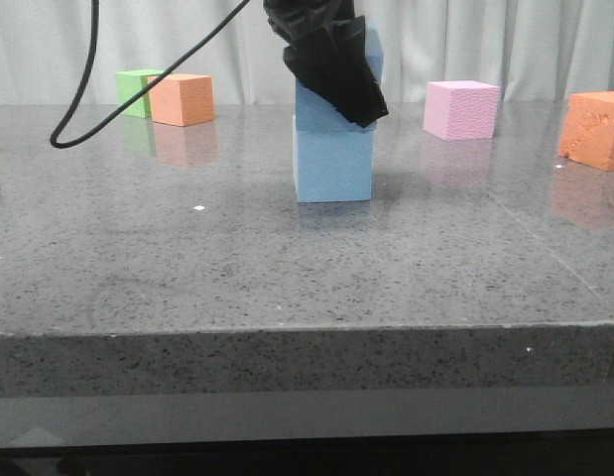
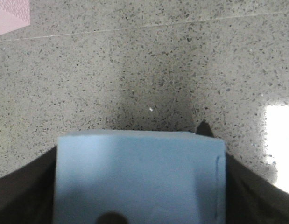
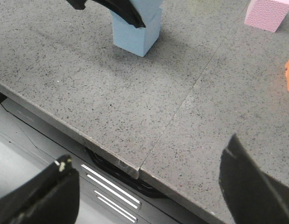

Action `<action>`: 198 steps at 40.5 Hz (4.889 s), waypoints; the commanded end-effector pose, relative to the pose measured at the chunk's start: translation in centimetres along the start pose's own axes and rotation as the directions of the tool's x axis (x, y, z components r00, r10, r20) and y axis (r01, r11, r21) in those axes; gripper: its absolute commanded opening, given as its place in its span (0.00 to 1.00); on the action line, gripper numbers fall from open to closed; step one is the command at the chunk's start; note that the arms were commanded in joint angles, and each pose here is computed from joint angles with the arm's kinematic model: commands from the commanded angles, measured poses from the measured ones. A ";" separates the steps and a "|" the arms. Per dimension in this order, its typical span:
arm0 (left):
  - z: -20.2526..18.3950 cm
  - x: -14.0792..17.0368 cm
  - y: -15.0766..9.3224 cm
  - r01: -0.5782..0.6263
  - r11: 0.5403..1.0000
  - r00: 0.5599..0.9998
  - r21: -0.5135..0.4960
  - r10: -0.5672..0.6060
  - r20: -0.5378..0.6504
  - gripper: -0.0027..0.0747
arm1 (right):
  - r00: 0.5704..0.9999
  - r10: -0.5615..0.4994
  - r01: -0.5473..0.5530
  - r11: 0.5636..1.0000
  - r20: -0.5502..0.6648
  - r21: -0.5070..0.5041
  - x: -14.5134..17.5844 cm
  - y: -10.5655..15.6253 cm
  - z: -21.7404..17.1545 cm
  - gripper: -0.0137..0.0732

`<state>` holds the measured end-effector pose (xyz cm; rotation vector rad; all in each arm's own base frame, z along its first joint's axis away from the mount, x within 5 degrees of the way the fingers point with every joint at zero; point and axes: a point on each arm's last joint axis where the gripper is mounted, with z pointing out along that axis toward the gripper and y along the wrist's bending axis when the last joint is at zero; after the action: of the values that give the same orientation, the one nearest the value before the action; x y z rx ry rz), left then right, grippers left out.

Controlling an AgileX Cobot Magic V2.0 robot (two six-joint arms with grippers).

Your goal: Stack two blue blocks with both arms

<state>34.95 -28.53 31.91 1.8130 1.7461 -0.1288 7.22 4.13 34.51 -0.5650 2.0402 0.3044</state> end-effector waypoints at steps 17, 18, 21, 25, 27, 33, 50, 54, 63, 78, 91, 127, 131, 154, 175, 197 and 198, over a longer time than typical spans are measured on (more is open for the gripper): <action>-3.1 -1.7 1.1 0.007 0.990 0.994 -0.141 0.008 0.109 0.81 | 0.996 -0.014 0.012 1.000 0.089 0.020 -1.2 -0.2 -0.5 0.87; -3.2 -1.7 1.1 0.011 0.990 0.994 -0.143 0.005 0.111 0.81 | 0.996 -0.014 0.012 1.000 0.089 0.020 -1.2 -0.2 -0.5 0.87; -3.7 -1.9 1.1 0.021 0.989 0.993 -0.149 -0.003 0.118 0.81 | 0.996 -0.014 0.012 1.000 0.089 0.020 -1.2 -0.2 -0.5 0.87; -5.2 -2.1 1.0 0.022 0.986 0.991 -0.164 0.000 0.133 0.80 | 0.996 -0.014 0.012 1.000 0.089 0.020 -1.2 -0.2 -0.5 0.87; -5.9 -2.2 0.9 0.020 0.985 0.990 -0.170 0.004 0.139 0.80 | 0.996 -0.014 0.012 1.000 0.089 0.020 -1.2 -0.2 -0.5 0.87; -9.1 -2.8 0.3 0.028 0.984 0.983 -0.176 0.004 0.183 0.80 | 0.996 -0.014 0.012 1.000 0.089 0.020 -1.2 -0.2 -0.5 0.87; -19.1 -3.1 -3.0 0.065 0.982 0.963 -0.177 -0.015 0.269 0.72 | 0.996 -0.014 0.012 1.000 0.089 0.020 -1.2 -0.2 -0.5 0.87; -21.6 -3.1 -3.8 0.175 0.970 0.941 -0.170 -0.115 0.317 0.68 | 0.996 -0.014 0.012 1.000 0.089 0.020 -1.2 -0.2 -0.5 0.87; -23.5 -2.0 -5.9 0.443 0.896 0.870 -0.014 -0.426 0.249 0.61 | 0.996 -0.014 0.012 1.000 0.089 0.020 -1.2 -0.2 -0.5 0.87; -25.4 0.5 -7.3 0.659 0.744 0.745 -0.108 -0.628 0.225 0.60 | 0.996 -0.014 0.012 1.000 0.088 0.020 -1.2 -0.2 -0.5 0.87; -24.8 5.0 -11.1 0.702 0.682 0.712 -0.205 -0.666 0.221 0.60 | 0.996 -0.014 0.012 1.000 0.088 0.020 -1.2 -0.2 -0.5 0.87; -22.8 12.1 -20.9 0.757 0.647 0.602 -0.090 -0.636 0.483 0.60 | 0.994 -0.014 0.012 1.000 0.104 0.022 -1.4 -0.2 -0.5 0.87; -22.6 12.1 -20.9 0.758 0.646 0.599 -0.091 -0.634 0.490 0.60 | 0.994 -0.014 0.012 1.000 0.107 0.022 -1.4 -0.2 -0.5 0.87; -22.3 12.0 -20.4 0.725 0.675 0.624 -0.139 -0.557 0.549 0.07 | 0.994 -0.013 0.011 1.000 0.105 0.021 -1.4 -0.2 -0.4 0.12; -22.2 12.2 -20.2 0.691 0.694 0.667 -0.199 -0.507 0.546 0.01 | 0.996 -0.012 0.011 1.000 0.093 0.021 -1.1 -0.2 -0.2 0.08; -21.9 16.9 -22.7 0.783 0.526 0.582 -0.331 -0.434 0.687 0.01 | 0.996 -0.012 0.011 1.000 0.093 0.021 -1.1 -0.2 -0.2 0.08; -22.0 17.4 -23.0 0.792 0.502 0.574 -0.348 -0.416 0.706 0.01 | 0.996 -0.012 0.011 1.000 0.093 0.021 -1.1 -0.2 -0.2 0.08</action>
<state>8.54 -4.99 32.56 0.5774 1.7941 -0.3070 7.35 4.18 34.27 -0.5619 2.0353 0.3046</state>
